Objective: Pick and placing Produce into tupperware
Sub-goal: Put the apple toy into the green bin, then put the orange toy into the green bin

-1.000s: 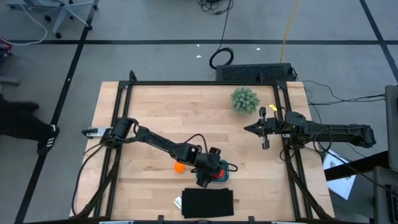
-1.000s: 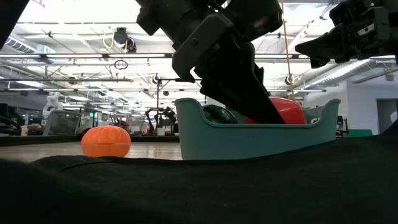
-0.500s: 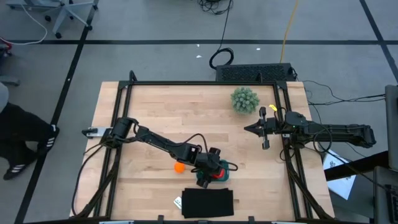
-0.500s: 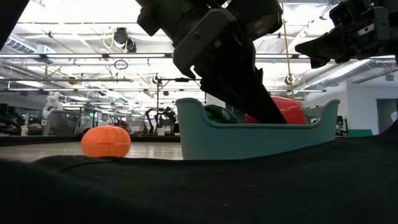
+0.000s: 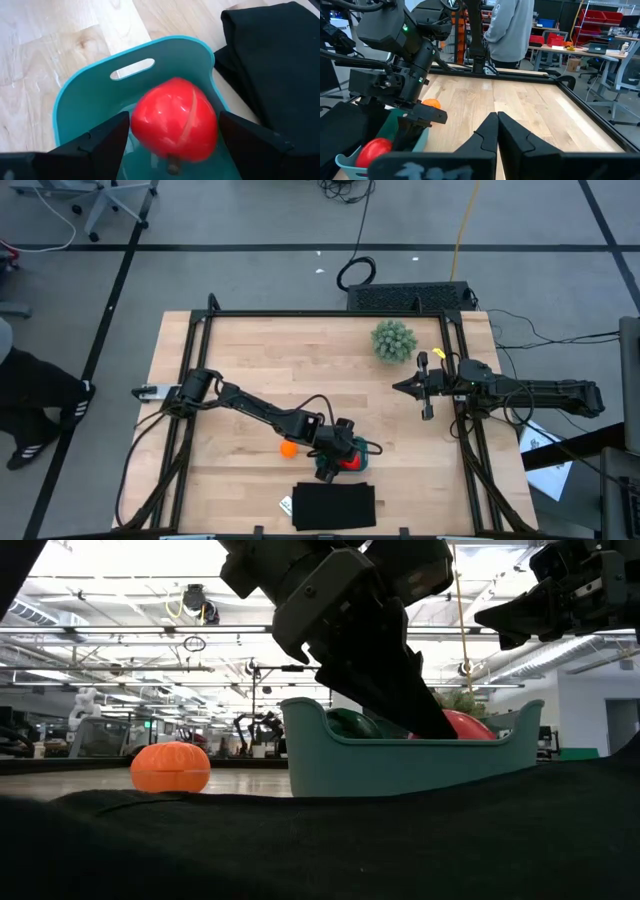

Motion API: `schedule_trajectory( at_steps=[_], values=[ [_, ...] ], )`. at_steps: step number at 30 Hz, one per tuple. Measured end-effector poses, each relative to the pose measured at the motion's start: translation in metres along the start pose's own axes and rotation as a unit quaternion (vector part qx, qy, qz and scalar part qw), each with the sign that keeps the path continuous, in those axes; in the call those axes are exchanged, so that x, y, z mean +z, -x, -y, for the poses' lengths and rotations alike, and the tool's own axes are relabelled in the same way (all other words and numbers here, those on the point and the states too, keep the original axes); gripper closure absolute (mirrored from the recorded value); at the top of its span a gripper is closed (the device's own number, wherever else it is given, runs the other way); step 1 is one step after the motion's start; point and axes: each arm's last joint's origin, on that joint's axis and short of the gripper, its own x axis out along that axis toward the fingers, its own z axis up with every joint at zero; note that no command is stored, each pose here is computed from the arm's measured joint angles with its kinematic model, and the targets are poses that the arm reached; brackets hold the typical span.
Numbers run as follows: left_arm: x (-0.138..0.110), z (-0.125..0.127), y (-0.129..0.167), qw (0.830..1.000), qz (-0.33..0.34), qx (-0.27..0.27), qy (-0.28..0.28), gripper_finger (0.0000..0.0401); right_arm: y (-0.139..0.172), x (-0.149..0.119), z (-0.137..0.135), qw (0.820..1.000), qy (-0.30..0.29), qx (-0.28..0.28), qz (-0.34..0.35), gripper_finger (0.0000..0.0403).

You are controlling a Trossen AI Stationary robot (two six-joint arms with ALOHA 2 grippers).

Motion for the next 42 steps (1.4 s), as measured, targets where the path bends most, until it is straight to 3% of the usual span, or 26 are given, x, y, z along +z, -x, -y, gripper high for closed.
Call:
schedule_trajectory(
  at_steps=[11, 16, 30, 35, 42],
  values=[
    [0.001, 0.000, 0.000, 1.000, 0.001, 0.004, -0.008, 0.0098, 0.000, 0.000, 0.000, 1.000, 0.000, 0.000, 0.000, 0.0403],
    [0.016, 0.004, 0.007, 1.000, 0.000, 0.009, -0.028, 0.0098, 0.000, 0.000, 0.000, 1.000, 0.000, 0.000, 0.000, 0.0403],
    [0.040, 0.008, 0.044, 0.989, -0.135, 0.048, -0.039, 0.0107, 0.000, 0.000, 0.000, 1.000, -0.001, 0.000, -0.001, 0.0403],
    [0.051, 0.006, 0.065, 0.983, -0.158, 0.091, -0.037, 0.0164, 0.000, 0.000, 0.000, 1.000, -0.001, 0.000, -0.001, 0.0403],
    [0.065, 0.000, 0.101, 0.986, -0.128, 0.103, -0.028, 0.0316, 0.000, 0.000, 0.000, 1.000, -0.002, 0.000, -0.001, 0.0403]
  ],
)
